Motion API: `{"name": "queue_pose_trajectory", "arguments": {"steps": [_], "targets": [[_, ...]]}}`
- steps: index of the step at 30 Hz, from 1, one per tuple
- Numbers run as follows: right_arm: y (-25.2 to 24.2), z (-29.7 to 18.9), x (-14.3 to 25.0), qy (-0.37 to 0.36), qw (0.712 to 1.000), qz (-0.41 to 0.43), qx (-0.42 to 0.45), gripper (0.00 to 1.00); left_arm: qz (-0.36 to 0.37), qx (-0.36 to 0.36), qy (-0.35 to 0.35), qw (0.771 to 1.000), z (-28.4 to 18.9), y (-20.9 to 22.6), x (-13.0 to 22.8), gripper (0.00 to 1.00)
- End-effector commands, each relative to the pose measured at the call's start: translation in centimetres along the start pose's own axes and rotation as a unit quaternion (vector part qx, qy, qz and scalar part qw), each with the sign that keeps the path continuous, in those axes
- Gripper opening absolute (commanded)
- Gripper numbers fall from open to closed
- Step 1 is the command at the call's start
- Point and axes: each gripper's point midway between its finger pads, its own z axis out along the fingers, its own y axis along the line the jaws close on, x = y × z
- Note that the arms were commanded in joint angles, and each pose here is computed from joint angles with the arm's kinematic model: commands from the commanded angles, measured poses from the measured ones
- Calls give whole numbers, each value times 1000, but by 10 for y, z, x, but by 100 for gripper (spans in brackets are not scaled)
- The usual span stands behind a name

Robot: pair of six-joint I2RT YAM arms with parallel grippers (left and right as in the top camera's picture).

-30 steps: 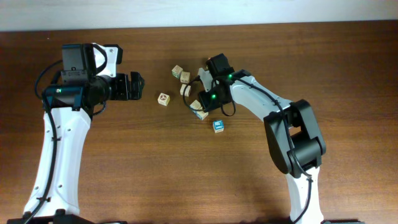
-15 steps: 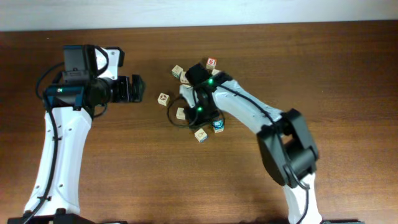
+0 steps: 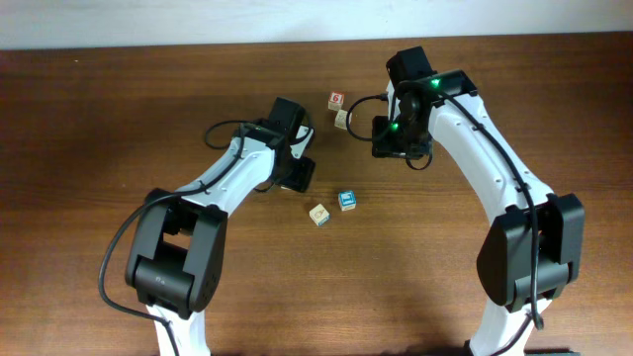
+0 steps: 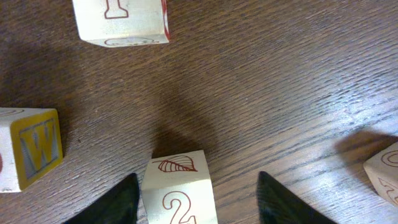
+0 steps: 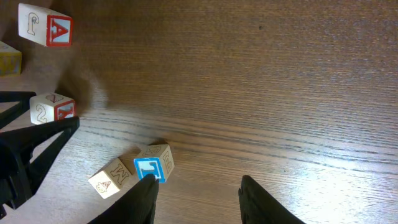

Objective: Rotate 3 blocks

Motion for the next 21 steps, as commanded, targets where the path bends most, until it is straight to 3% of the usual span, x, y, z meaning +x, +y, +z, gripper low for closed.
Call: {"name": "queue_pose_trajectory", "arguments": {"steps": [1,4,7,10,12,15,18,21], "targets": [[0,1,0,0,1000,-3,6,43,-23,-20,4,1000,0,4,0,46],[-1,1,1,2,1000,-3,7,43,-30,-22,40,999,-1,5,18,30],[-1,1,10,19,1000,-3,10,43,-41,-23,57,997,-2,5,26,23],[14,2,27,50,999,-10,-9,43,-49,-27,97,994,-9,5,43,24],[22,3,33,61,998,-17,-16,43,-57,-28,126,990,-16,4,54,32],[25,3,34,61,998,-20,-18,44,-62,-26,141,988,-19,3,61,68],[28,2,34,61,998,-21,-26,44,-68,-39,106,991,-39,14,30,75],[55,9,46,66,994,-82,-31,44,-128,-78,41,988,-111,76,-20,79]]}}
